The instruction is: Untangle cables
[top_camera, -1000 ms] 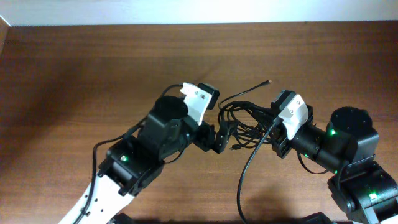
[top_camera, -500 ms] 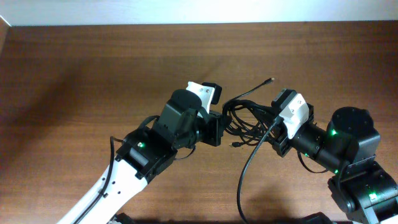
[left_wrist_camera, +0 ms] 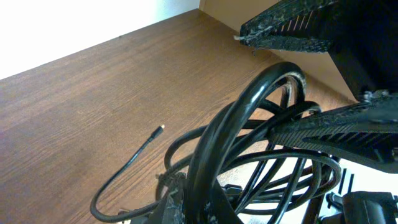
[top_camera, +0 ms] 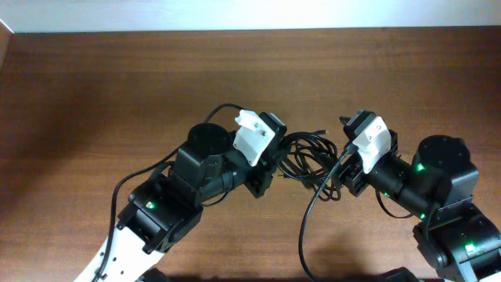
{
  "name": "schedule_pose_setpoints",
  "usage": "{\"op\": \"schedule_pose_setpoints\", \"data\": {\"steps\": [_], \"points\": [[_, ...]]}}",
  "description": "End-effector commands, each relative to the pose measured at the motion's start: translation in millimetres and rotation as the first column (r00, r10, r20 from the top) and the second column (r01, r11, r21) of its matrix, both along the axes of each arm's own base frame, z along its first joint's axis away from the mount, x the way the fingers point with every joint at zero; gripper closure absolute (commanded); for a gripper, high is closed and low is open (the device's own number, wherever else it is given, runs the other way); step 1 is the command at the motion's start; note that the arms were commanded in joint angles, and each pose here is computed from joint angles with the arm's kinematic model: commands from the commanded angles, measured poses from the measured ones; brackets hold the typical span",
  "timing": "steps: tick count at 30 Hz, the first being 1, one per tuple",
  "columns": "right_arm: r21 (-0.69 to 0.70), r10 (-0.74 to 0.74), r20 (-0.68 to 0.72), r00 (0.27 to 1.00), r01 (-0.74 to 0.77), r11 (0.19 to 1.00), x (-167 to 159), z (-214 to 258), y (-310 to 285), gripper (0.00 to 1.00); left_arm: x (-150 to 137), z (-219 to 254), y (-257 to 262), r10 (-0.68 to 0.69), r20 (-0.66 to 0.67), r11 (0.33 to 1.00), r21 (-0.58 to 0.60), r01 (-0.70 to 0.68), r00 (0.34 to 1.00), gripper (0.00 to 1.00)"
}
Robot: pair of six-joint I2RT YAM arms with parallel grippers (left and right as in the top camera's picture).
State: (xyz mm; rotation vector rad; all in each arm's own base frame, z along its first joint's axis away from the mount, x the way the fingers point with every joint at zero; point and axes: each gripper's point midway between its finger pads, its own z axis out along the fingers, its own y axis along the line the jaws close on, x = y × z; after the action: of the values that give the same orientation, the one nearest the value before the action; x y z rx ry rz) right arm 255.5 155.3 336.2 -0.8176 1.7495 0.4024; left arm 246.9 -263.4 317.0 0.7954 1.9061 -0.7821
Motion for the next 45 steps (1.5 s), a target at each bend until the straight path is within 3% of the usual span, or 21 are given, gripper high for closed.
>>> {"op": "schedule_pose_setpoints", "data": {"steps": [1, 7, 10, 15, 17, 21, 22, 24, 26, 27, 29, 30, 33, 35, 36, 37, 38, 45], "points": [[-0.005, -0.026, -0.005, 1.000, 0.026, 1.000, -2.4, 2.8, -4.8, 0.25, 10.2, 11.2, 12.5, 0.079, 0.071, 0.997, 0.014, -0.080, 0.994, 1.00], [0.022, -0.027, 0.065, 0.998, 0.025, 0.999, -18.6, 23.0, -10.2, 0.20, 41.1, 7.7, 50.6, 0.405, 0.006, 0.914, -0.005, -0.405, 0.914, 1.00], [0.028, -0.027, 0.081, 0.996, 0.025, 0.999, -33.4, 27.8, -15.4, 0.20, 41.4, 11.1, 49.0, 0.420, -0.036, 0.905, -0.048, -0.422, 0.907, 1.00], [0.008, -0.062, 0.066, 0.996, 0.062, 0.998, -31.6, 22.0, -21.5, 0.21, 42.0, 16.2, 47.4, 0.427, -0.059, 0.898, -0.087, -0.431, 0.902, 1.00], [-0.008, -0.074, 0.064, 0.995, 0.075, 0.997, -30.6, 19.5, -23.9, 0.30, 34.5, 21.0, 34.3, 0.369, -0.141, 0.908, -0.155, -0.388, 0.919, 1.00], [-0.014, -0.074, 0.051, 0.996, 0.074, 0.997, -27.1, 16.1, -22.7, 0.32, 12.5, 30.6, 5.6, 0.244, -0.135, 0.943, -0.198, -0.268, 0.960, 1.00], [-0.015, -0.073, 0.046, 0.996, 0.074, 0.997, -24.5, 14.6, -21.7, 0.38, 6.9, 31.1, -0.2, 0.223, -0.133, 0.948, -0.199, -0.247, 0.966, 1.00], [-0.011, -0.073, 0.057, 0.996, 0.074, 0.997, -23.4, 17.4, -21.4, 0.72, 5.8, 30.6, -1.0, 0.219, -0.135, 0.950, -0.198, -0.243, 0.966, 1.00], [-0.012, -0.074, 0.054, 0.996, 0.075, 0.997, -22.4, 16.5, -21.2, 0.73, 2.8, 31.4, -4.0, 0.199, -0.138, 0.953, -0.203, -0.224, 0.970, 1.00], [-0.013, -0.074, 0.053, 0.996, 0.075, 0.997, -22.2, 16.2, -21.1, 0.82, 1.8, 31.6, -5.0, 0.195, -0.138, 0.954, -0.204, -0.220, 0.971, 1.00], [-0.015, -0.073, 0.046, 0.996, 0.074, 0.997, -21.1, 14.4, -20.6, 0.92, 1.2, 33.4, -6.3, 0.191, -0.133, 0.954, -0.210, -0.216, 0.973, 1.00], [-0.017, -0.073, 0.041, 0.996, 0.074, 0.997, -20.8, 13.3, -20.4, 0.93, 1.4, 34.2, -6.4, 0.191, -0.131, 0.953, -0.213, -0.215, 0.973, 1.00], [-0.022, -0.073, 0.031, 0.997, 0.074, 0.997, -21.5, 10.5, -20.6, 0.72, 1.6, 35.8, -6.9, 0.189, -0.128, 0.952, -0.219, -0.213, 0.974, 1.00], [-0.026, -0.072, 0.020, 0.997, 0.073, 0.997, -22.4, 8.0, -20.9, 0.68, 2.3, 39.0, -7.5, 0.188, -0.120, 0.950, -0.230, -0.212, 0.975, 1.00], [-0.026, -0.072, 0.020, 0.997, 0.073, 0.997, -22.4, 7.9, -20.9, 0.72, 2.6, 40.8, -7.8, 0.187, -0.116, 0.949, -0.236, -0.210, 0.975, 1.00], [-0.026, -0.073, 0.020, 0.997, 0.073, 0.997, -22.3, 8.0, -20.9, 0.92, 2.7, 40.6, -7.8, 0.188, -0.116, 0.949, -0.236, -0.211, 0.975, 1.00], [-0.026, -0.072, 0.021, 0.997, 0.073, 0.997, -22.4, 8.2, -20.9, 0.96, 2.7, 39.9, -7.7, 0.188, -0.118, 0.949, -0.233, -0.212, 0.975, 1.00], [0.056, -0.036, 0.157, 0.987, 0.027, 0.998, -31.0, 55.4, -15.5, 0.96, 17.2, 10.3, 7.4, 0.313, -0.143, 0.937, -0.118, -0.330, 0.939, 1.00]]}}
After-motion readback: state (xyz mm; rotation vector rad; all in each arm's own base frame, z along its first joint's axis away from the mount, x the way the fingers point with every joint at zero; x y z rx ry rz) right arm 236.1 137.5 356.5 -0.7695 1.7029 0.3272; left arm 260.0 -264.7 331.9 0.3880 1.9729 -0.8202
